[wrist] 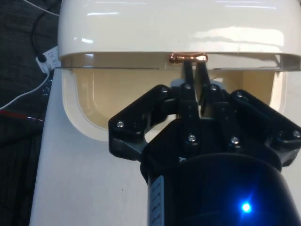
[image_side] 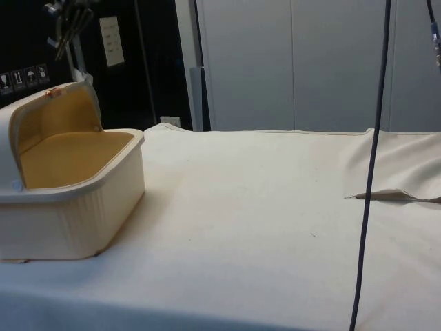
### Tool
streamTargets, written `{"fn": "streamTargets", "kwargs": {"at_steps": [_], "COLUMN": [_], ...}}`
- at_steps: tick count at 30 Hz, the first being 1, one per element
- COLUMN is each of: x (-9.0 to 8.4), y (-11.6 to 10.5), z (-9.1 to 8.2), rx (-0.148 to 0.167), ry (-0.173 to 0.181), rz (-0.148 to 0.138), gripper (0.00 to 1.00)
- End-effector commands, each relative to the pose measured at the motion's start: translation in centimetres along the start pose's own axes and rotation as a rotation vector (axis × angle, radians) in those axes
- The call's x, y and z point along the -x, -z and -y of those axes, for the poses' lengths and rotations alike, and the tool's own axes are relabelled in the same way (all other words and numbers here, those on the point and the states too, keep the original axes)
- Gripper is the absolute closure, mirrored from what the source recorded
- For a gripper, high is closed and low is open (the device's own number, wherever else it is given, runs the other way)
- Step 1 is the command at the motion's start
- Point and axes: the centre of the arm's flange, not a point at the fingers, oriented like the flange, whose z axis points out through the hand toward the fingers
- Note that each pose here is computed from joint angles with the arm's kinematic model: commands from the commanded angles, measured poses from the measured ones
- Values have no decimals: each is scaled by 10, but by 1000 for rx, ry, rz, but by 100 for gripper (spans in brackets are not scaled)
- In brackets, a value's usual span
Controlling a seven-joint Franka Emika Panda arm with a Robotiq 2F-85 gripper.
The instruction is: Open the lid, then close it.
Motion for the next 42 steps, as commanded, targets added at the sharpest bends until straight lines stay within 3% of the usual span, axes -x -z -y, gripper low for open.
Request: {"fn": "streamTargets", "kwargs": {"at_steps": [1,3,4,11,13,14,18,34,42], "x": [0,0,0,0,0,-1,-6,-31,-32], "y": [1,1,1,0,1,0,-2,-24,-25], "z": [1,1,0,0,1,1,2,2,4], "rx": [-4,-3,-2,0,-1,-1,0,10,7], "ry": [0,1,1,0,1,1,3,10,10], "rz": [-2,-3,-3,-2,-4,-5,-15,-43,-45], "gripper": [86,77,67,33,29,18,1,0,0]}}
